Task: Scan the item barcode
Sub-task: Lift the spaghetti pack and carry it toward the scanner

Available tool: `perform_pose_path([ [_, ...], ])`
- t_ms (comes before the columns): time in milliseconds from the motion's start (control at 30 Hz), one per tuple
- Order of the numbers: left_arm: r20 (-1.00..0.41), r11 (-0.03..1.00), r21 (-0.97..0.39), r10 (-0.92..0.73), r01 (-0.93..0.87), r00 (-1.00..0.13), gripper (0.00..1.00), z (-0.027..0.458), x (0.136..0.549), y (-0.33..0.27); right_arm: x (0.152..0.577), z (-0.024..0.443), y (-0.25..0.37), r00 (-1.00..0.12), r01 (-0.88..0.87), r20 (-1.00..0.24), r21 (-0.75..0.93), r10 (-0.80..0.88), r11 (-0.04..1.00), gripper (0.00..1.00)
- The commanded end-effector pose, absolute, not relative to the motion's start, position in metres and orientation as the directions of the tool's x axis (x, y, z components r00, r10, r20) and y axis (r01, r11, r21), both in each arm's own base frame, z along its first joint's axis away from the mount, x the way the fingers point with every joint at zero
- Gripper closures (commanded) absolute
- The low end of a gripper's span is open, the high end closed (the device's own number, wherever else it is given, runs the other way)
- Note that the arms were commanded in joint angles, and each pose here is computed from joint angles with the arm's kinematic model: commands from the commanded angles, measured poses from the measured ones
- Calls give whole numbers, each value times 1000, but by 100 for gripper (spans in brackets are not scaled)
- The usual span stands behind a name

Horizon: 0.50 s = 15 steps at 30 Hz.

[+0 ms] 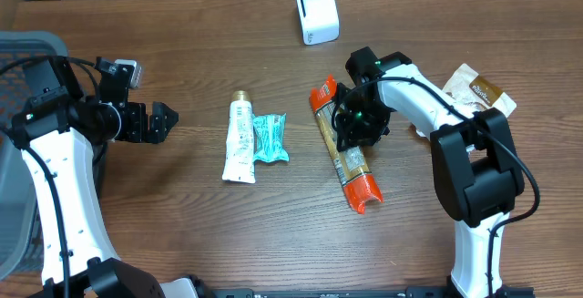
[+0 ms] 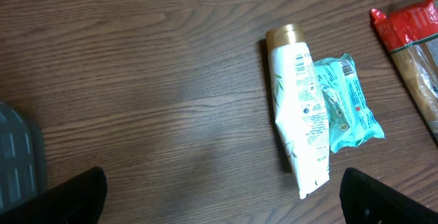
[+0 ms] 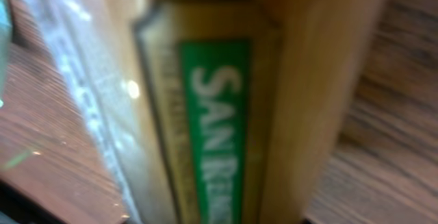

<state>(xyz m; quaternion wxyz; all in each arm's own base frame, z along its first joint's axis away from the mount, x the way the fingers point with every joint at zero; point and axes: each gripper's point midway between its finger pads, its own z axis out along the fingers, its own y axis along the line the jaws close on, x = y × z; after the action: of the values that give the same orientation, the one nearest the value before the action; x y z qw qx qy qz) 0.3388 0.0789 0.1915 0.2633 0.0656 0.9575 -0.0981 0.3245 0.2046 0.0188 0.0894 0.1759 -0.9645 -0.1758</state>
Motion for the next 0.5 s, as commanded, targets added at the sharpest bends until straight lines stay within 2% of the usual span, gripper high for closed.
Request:
perform_pose_path([
  [0,-522,966,-157,96,207,-847,0,191,341,74,321,26,214,-919,-312,95,415,-382,855,89],
  [33,-523,966,-157,97,207,-847,0,191,341,74,320,29,218,-920,-308,90,436,-382,846,94],
  [100,-522,966,-157,96,207,-847,0,191,341,74,322,40,227,-919,-303,72,500,-388,811,96],
  [300,-523,966,-157,96,207,-847,1,191,341,74,330,118,261,-892,-366,-132,770,-432,522,96],
  [467,-522,966,-157,96,207,-847,0,191,341,74,349,205,249,-908,-373,-275,875,-316,308,96],
])
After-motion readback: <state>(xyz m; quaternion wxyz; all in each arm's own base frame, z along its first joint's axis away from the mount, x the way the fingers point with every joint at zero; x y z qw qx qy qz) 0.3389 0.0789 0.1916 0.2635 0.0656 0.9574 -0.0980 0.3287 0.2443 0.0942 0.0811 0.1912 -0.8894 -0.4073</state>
